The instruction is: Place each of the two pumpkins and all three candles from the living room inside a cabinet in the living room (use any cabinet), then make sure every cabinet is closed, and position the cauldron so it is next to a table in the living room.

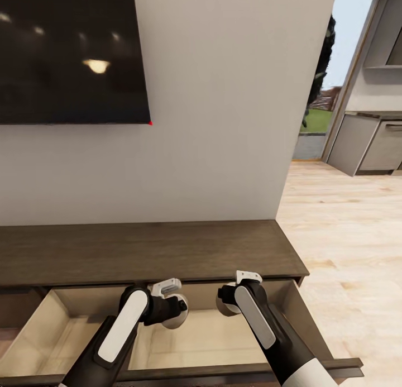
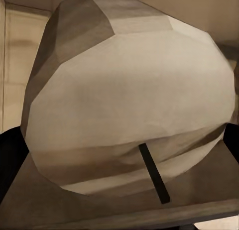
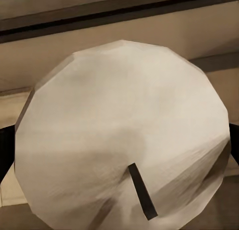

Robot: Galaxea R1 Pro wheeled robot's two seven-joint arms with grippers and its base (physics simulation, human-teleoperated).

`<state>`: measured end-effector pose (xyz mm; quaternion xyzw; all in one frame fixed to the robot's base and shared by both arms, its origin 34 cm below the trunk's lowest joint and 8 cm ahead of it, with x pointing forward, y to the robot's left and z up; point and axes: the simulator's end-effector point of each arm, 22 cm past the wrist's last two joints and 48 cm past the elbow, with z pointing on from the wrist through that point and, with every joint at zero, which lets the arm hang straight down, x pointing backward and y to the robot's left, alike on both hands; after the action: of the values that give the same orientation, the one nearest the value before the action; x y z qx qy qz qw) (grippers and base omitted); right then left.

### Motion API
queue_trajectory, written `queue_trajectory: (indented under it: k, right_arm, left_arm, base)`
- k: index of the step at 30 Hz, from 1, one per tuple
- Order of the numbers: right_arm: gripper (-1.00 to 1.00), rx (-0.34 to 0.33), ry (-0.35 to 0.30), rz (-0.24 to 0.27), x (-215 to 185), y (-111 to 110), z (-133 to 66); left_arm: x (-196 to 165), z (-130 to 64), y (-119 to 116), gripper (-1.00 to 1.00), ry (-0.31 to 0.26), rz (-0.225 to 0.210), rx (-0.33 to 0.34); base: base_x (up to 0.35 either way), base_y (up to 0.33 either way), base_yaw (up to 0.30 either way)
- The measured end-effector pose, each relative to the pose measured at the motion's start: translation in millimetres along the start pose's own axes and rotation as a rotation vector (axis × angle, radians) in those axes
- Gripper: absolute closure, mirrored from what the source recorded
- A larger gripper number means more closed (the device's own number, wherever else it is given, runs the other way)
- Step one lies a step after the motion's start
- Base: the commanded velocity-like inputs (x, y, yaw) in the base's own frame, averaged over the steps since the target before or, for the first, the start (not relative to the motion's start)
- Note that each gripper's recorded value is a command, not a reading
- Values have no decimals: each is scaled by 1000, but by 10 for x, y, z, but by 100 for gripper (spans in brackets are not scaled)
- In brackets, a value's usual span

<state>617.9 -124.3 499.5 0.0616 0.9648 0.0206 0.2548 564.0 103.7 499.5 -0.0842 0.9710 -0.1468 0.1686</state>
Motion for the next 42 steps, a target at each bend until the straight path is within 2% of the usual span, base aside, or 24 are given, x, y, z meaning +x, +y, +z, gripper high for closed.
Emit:
queue_trajectory:
  k: [9,14,18,22,26,31,42]
  right_arm:
    - [100,4,16,-9,180,-24,192]
    - [100,22,43,-62,324,10,363]
    - [100,-5,25,-50,355,74,473]
    - [100,-11,20,-50,404,79,547]
    - [100,-5,29,-51,505,49,643]
    - [100,-3,13,-35,558,31,735]
    - [100,1,48,-31,727,6,928]
  left_arm:
    - [115,169,64,100,3,-1,1]
    - [179,279,109,100,2,-12,-1]
    - [244,390,123,100,2,-25,-6]
    - [292,504,199,100,-13,-1,-57]
    - [286,589,265,100,-42,-19,-75]
    - [332,680,312,100,-50,-26,-78]
    - [447,868,386,100,-16,-34,-85]
  base:
    - [0,0,0]
    - [0,0,0]
    - [0,0,0]
    - [0,0,0]
    - [0,0,0]
    - [0,0,0]
    - [0,0,0]
